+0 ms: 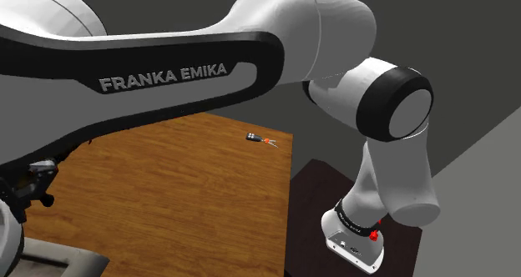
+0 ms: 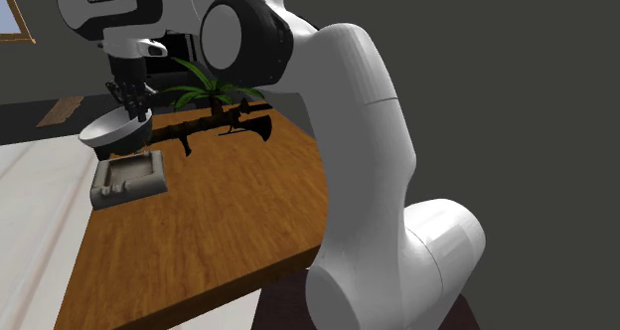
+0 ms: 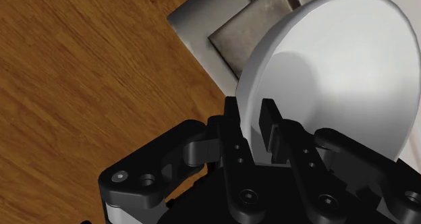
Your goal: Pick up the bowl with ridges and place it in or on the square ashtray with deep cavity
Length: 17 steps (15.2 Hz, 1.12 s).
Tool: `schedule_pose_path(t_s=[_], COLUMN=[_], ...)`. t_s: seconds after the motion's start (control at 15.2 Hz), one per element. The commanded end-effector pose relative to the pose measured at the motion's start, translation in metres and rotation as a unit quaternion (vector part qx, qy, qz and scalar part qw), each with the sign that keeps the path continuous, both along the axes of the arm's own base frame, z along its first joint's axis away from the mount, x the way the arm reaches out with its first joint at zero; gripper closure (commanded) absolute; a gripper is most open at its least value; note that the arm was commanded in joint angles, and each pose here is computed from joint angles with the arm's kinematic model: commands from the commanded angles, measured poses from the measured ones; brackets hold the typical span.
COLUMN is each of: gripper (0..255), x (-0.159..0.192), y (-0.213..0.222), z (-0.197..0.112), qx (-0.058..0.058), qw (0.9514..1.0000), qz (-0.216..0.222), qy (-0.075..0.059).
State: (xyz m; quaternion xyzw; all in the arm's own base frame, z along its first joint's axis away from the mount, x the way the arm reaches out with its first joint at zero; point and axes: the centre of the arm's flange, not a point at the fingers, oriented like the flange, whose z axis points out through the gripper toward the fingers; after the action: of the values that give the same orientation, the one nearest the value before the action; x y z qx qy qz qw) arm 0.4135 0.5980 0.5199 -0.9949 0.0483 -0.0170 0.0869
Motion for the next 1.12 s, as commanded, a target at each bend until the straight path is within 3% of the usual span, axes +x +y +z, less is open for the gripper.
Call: schedule_pose_path(t_s=[0.0, 0.79, 1.06], gripper=[255, 255, 255], x=[0.0, 0.0, 0.0], y=[-0.001, -0.001, -0.001], z=[-0.01, -0.076, -0.076], qx=[0.001, 0.001, 0.001], qw=[1.0, 1.0, 1.0], qz=[0.0, 0.0, 0.0], qy=[0.0, 0.0, 0.0])
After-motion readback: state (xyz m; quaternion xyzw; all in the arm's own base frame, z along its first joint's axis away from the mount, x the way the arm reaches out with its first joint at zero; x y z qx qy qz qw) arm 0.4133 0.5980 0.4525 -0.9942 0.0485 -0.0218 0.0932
